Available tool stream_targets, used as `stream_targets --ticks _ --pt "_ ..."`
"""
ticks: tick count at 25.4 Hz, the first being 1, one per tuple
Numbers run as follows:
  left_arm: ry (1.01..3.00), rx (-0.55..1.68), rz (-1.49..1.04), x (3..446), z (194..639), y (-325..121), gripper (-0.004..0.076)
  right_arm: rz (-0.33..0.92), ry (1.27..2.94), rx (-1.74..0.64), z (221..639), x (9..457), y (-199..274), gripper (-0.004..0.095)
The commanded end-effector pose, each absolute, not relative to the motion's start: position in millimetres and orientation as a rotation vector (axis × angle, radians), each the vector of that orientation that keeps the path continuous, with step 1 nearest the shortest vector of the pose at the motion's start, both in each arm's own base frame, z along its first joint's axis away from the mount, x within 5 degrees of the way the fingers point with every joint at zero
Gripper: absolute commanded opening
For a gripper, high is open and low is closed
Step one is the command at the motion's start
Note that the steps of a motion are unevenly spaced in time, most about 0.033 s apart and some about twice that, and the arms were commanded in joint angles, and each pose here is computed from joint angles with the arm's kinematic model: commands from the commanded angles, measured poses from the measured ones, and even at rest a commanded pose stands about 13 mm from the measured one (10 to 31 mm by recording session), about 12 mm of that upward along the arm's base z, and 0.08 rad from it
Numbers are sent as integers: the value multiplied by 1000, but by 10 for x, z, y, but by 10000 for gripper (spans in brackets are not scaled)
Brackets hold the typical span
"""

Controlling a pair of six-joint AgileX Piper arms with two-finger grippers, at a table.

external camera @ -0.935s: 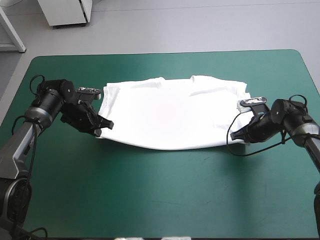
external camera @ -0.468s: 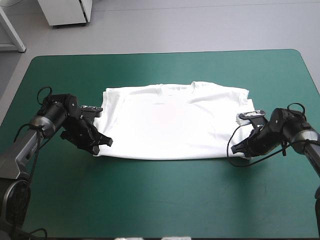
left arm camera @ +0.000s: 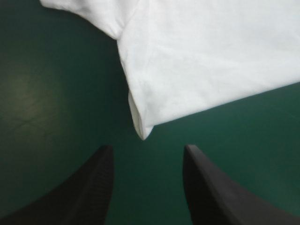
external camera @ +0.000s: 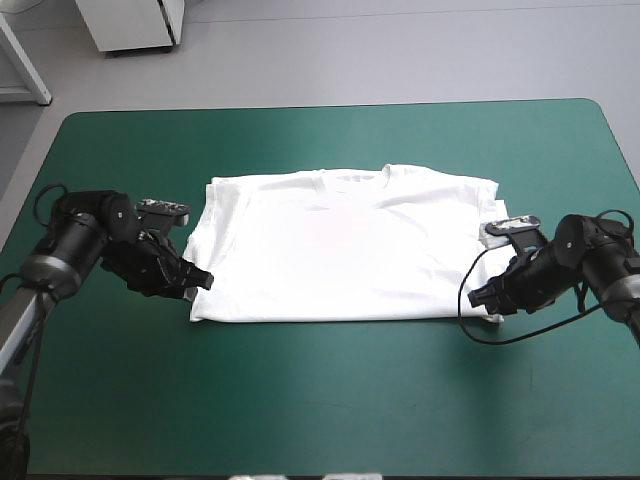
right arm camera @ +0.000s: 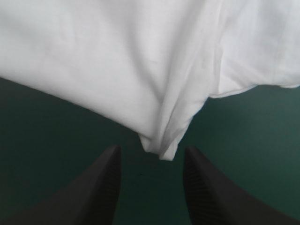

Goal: Fold the cloth

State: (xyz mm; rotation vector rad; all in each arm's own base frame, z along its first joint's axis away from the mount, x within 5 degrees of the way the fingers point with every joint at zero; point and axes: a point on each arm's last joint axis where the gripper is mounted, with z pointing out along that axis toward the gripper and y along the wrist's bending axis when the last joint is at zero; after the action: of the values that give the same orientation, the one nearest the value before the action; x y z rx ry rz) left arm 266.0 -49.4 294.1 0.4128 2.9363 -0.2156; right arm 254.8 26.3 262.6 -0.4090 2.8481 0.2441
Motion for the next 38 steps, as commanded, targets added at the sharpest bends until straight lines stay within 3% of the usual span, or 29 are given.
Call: stream_targets --ticks 1,4,7,11,12,14,19,31,38 --pt "2738 400 -178 2458 3506 -452 367 214 2679 -373 3100 2501 244 428" --pt "2479 304 -80 2569 3917 -396 343 196 2576 -356 3395 2556 245 428" --pt "2314 265 11 2749 4176 -353 223 183 2468 -343 3703 2654 250 428" --pt "2307 260 78 3101 4183 -355 0 173 2390 -346 4019 2738 255 428" --pt "2341 266 85 3178 4130 -362 -2 171 2380 -346 4054 2744 256 428" --pt "2427 287 93 3410 3887 -393 29 164 2369 -347 4090 2763 253 428" --pt "2520 327 76 3756 3425 -458 276 163 2390 -361 4025 2828 255 428" --pt "2689 371 22 4125 2649 -549 302 171 2416 -362 3965 2878 259 428" --pt "2725 390 16 4164 2509 -559 334 175 2423 -362 3942 2899 260 428"
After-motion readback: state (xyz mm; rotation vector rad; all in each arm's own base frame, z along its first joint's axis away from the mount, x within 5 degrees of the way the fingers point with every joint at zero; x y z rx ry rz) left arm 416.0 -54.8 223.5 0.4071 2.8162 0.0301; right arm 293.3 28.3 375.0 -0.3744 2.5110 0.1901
